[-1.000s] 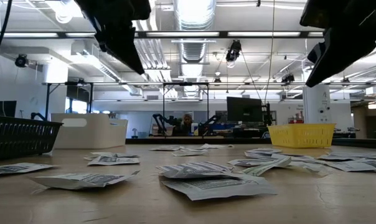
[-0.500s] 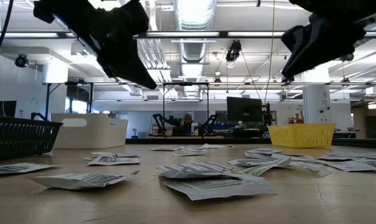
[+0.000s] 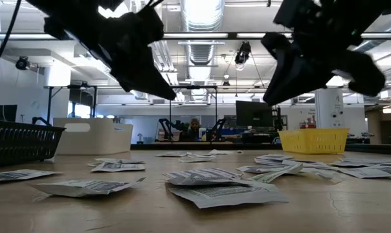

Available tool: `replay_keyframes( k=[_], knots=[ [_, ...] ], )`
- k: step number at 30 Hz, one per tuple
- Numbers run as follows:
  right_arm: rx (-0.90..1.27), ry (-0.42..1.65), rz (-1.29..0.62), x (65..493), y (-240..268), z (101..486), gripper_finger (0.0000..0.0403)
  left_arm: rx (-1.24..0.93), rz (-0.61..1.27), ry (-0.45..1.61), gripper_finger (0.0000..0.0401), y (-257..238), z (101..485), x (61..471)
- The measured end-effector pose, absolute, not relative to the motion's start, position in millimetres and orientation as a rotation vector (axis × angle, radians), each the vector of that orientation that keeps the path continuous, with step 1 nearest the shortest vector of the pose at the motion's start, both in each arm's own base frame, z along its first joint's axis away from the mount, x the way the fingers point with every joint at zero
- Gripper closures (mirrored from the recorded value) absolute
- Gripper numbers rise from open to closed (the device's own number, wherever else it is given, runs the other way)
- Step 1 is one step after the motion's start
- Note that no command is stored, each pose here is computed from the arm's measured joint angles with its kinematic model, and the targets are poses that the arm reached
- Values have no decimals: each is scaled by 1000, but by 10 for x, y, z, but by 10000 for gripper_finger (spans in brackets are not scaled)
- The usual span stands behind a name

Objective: Pick & Place First Aid Supplies
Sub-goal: Put the green bandage pack into the black bin

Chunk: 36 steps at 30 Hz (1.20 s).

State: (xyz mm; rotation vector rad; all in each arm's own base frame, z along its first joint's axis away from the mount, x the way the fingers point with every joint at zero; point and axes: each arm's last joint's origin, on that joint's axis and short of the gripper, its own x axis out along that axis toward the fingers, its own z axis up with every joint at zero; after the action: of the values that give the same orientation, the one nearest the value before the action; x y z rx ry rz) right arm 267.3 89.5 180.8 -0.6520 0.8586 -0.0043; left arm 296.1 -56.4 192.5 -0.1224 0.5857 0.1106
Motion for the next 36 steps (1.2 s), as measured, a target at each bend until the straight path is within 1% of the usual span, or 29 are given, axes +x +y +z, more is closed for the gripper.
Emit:
replay_keyframes(
  k=[5, 10, 17, 22, 29, 32, 36],
  knots=[
    [-689, 894, 2, 2817, 879, 1734, 360, -108, 127, 636, 401, -552, 1701, 3083],
    [-742, 919, 16, 2954, 868, 1688, 360, -110, 145, 659, 401, -526, 1565, 3184],
    [-762, 944, 15, 3149, 881, 1617, 357, -107, 178, 716, 401, -461, 1369, 3295],
    [-762, 937, 23, 3217, 907, 1622, 338, -119, 195, 746, 401, -445, 1257, 3327],
    [-836, 948, 73, 3206, 905, 1584, 304, -152, 220, 757, 401, -430, 1210, 3335],
    [-872, 919, 125, 3211, 895, 1554, 297, -173, 229, 757, 401, -426, 1202, 3336],
    [-910, 868, 137, 3248, 843, 1546, 297, -186, 235, 758, 401, -426, 1200, 3334]
  ],
)
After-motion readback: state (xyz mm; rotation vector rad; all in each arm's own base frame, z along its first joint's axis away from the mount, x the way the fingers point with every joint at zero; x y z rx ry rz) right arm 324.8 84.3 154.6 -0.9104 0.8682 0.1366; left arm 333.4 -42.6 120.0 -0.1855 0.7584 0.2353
